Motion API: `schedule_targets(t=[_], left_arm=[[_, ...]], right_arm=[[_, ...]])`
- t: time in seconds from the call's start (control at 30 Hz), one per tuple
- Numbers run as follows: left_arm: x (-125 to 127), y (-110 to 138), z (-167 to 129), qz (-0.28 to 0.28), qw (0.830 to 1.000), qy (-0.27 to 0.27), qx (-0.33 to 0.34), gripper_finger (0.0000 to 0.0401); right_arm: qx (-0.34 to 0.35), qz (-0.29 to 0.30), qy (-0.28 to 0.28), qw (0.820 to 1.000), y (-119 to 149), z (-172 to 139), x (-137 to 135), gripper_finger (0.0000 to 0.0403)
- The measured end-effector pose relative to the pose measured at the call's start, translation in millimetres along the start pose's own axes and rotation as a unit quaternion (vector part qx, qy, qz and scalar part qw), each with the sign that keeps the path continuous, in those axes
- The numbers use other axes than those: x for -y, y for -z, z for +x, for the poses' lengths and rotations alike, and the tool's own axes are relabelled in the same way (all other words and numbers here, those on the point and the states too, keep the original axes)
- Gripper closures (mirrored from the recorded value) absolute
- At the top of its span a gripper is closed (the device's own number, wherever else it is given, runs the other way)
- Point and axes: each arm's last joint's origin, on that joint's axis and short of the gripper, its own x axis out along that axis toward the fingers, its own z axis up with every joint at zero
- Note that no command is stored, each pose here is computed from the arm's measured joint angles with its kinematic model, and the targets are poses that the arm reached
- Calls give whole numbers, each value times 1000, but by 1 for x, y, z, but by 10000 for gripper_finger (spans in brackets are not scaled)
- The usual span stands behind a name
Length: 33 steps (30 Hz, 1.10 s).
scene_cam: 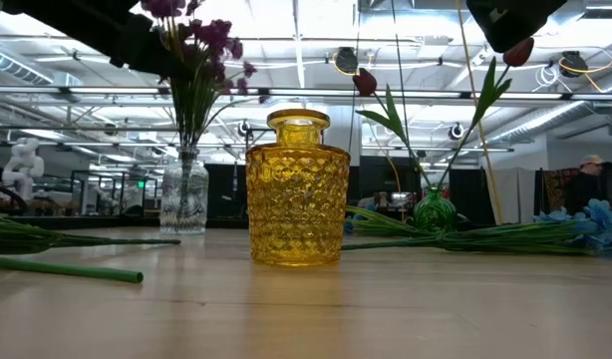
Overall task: Sort flowers into vase by color
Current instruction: Put the bottom violet flowers into the transparent vase
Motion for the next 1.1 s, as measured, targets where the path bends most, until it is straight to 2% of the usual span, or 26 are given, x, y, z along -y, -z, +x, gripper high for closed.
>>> schedule_targets(t=[0.23, 0.43, 0.7, 1.1], left_arm=[[2, 2, -4, -3, 1000, 13, -13, 137], [4, -8, -11, -32, 999, 42, 3, 108], [7, -24, -25, -39, 995, 83, 26, 103], [6, -43, -44, -54, 993, 91, 47, 103]], right_arm=[[0, 0, 0, 1000, 0, 0, 0, 283], [0, 0, 0, 1000, 0, 0, 0, 283], [0, 0, 0, 1000, 0, 0, 0, 283], [0, 2, -1, 1000, 0, 0, 0, 283]])
